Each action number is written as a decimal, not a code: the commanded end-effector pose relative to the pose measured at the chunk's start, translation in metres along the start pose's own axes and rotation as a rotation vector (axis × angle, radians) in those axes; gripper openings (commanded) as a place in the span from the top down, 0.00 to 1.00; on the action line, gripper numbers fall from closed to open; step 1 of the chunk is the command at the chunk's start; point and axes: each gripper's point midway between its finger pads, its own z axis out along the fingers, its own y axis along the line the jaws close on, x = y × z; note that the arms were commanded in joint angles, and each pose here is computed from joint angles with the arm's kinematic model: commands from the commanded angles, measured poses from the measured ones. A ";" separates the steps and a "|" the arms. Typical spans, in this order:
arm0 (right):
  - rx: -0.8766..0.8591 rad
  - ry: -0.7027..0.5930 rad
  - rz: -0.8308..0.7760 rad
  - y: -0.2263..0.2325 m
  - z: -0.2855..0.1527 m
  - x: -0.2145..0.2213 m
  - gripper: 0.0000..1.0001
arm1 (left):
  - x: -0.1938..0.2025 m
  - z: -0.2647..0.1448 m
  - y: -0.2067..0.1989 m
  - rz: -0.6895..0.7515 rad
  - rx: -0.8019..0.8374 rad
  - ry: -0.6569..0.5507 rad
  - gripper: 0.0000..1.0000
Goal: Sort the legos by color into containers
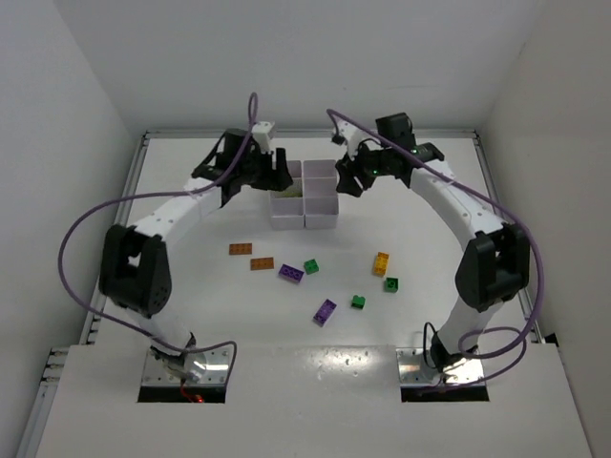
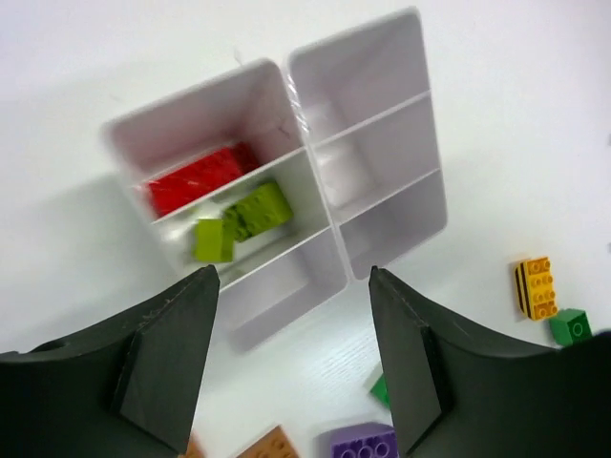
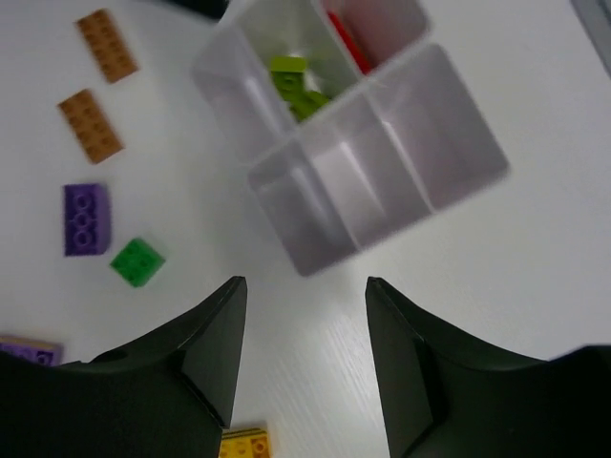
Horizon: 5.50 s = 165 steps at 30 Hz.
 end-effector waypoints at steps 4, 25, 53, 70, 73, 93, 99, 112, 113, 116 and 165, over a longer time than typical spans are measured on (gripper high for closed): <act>-0.321 -0.029 -0.305 0.101 0.042 -0.015 0.48 | -0.048 -0.109 0.071 0.094 -0.250 -0.154 0.28; -0.537 0.195 -0.456 0.216 0.196 0.047 0.46 | 0.059 -0.179 0.159 -0.057 -0.322 0.075 0.23; -0.440 0.194 -0.353 0.188 0.111 0.034 0.97 | 0.130 -0.124 0.096 0.318 0.345 0.322 0.28; -0.209 0.048 0.008 0.080 0.009 -0.001 0.97 | 0.144 -0.048 0.113 0.787 0.349 0.425 0.28; -0.196 0.043 0.024 0.071 0.004 -0.001 0.97 | 0.153 -0.044 0.118 0.833 0.357 0.456 0.28; -0.096 0.025 0.083 0.022 -0.014 0.006 0.97 | 0.218 -0.036 0.101 1.001 0.389 0.585 0.33; -0.104 0.021 0.093 0.018 -0.008 0.003 0.97 | 0.223 -0.034 0.107 0.987 0.355 0.627 0.38; -0.137 0.000 0.093 0.007 0.003 -0.016 0.97 | 0.230 -0.038 0.109 0.867 0.479 0.670 0.59; -0.145 0.003 0.089 0.010 0.007 -0.017 0.97 | 0.231 -0.042 0.108 0.868 0.479 0.669 0.61; -0.153 -0.001 0.099 0.008 0.012 -0.018 0.97 | 0.233 -0.049 0.108 0.861 0.472 0.668 0.67; -0.054 0.101 -0.383 0.064 0.158 0.001 0.96 | -0.023 -0.103 0.072 0.268 0.102 -0.136 0.90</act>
